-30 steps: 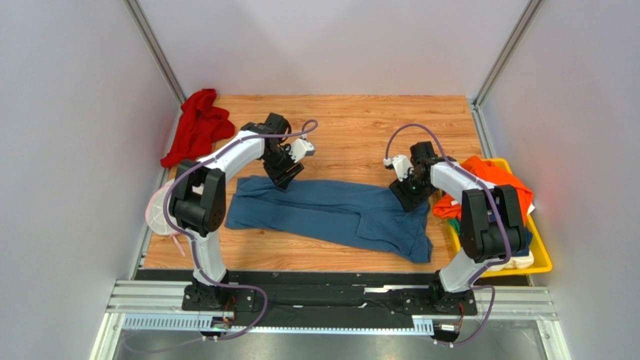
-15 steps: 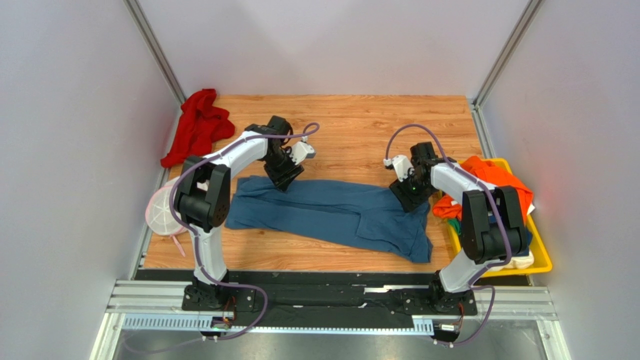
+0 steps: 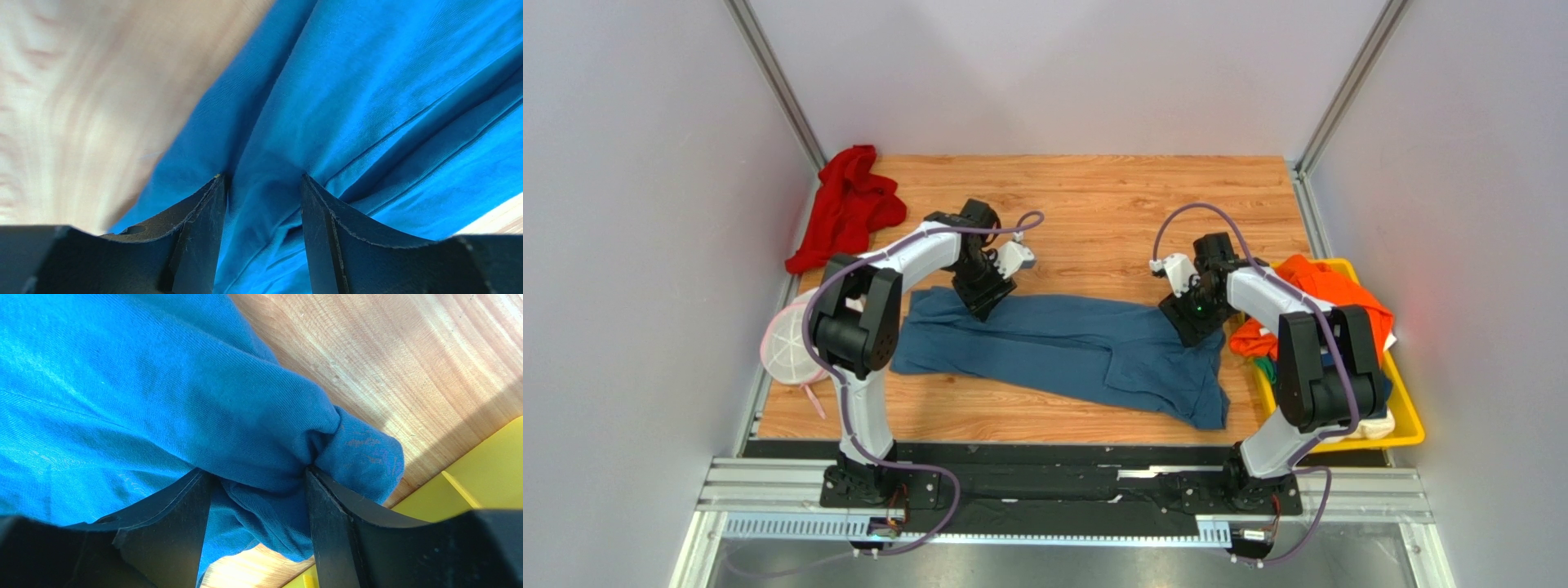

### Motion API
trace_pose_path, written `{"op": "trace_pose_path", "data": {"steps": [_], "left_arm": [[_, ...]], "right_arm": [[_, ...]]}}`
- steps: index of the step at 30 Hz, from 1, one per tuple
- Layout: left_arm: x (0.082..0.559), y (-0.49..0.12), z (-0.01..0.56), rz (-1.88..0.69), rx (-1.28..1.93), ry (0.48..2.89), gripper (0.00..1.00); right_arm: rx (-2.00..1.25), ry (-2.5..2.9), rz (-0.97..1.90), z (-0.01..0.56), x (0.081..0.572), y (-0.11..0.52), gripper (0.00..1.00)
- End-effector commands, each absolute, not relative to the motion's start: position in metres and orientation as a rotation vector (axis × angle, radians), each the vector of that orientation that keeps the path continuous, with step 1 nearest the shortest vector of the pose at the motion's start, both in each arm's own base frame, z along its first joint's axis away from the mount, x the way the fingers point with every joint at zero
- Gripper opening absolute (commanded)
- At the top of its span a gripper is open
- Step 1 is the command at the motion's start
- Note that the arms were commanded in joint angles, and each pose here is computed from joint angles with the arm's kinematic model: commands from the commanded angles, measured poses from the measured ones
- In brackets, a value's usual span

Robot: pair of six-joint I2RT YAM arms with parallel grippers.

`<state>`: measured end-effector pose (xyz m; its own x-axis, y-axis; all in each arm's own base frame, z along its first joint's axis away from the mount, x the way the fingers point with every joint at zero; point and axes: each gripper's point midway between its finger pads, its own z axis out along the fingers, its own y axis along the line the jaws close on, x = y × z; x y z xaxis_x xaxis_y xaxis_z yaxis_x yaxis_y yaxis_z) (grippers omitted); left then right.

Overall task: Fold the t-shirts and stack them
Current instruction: Fold the other side of the tshirt into a rectangle

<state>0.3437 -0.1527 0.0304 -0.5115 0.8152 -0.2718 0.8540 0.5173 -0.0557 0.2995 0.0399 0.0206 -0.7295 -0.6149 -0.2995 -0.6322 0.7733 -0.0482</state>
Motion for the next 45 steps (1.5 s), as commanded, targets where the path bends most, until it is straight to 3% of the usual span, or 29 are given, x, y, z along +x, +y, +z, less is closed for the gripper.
{"op": "trace_pose_path", "data": {"steps": [1, 16, 30, 45], "left_arm": [[0.334, -0.153, 0.031, -0.275, 1.414, 2.550, 0.56], [0.296, -0.133, 0.025, -0.208, 1.427, 2.580, 0.54], [0.327, -0.102, 0.026, 0.142, 1.444, 2.511, 0.53], [0.339, -0.111, 0.073, 0.126, 1.362, 2.444, 0.54]], "right_arm": [[-0.970, 2.651, 0.082, 0.024, 0.298, 0.040, 0.60], [-0.972, 2.650, 0.080, 0.027, 0.297, 0.040, 0.60], [-0.983, 2.613, -0.037, 0.039, 0.334, 0.031, 0.60], [-0.941, 2.557, -0.004, 0.071, 0.355, 0.042, 0.61]]}}
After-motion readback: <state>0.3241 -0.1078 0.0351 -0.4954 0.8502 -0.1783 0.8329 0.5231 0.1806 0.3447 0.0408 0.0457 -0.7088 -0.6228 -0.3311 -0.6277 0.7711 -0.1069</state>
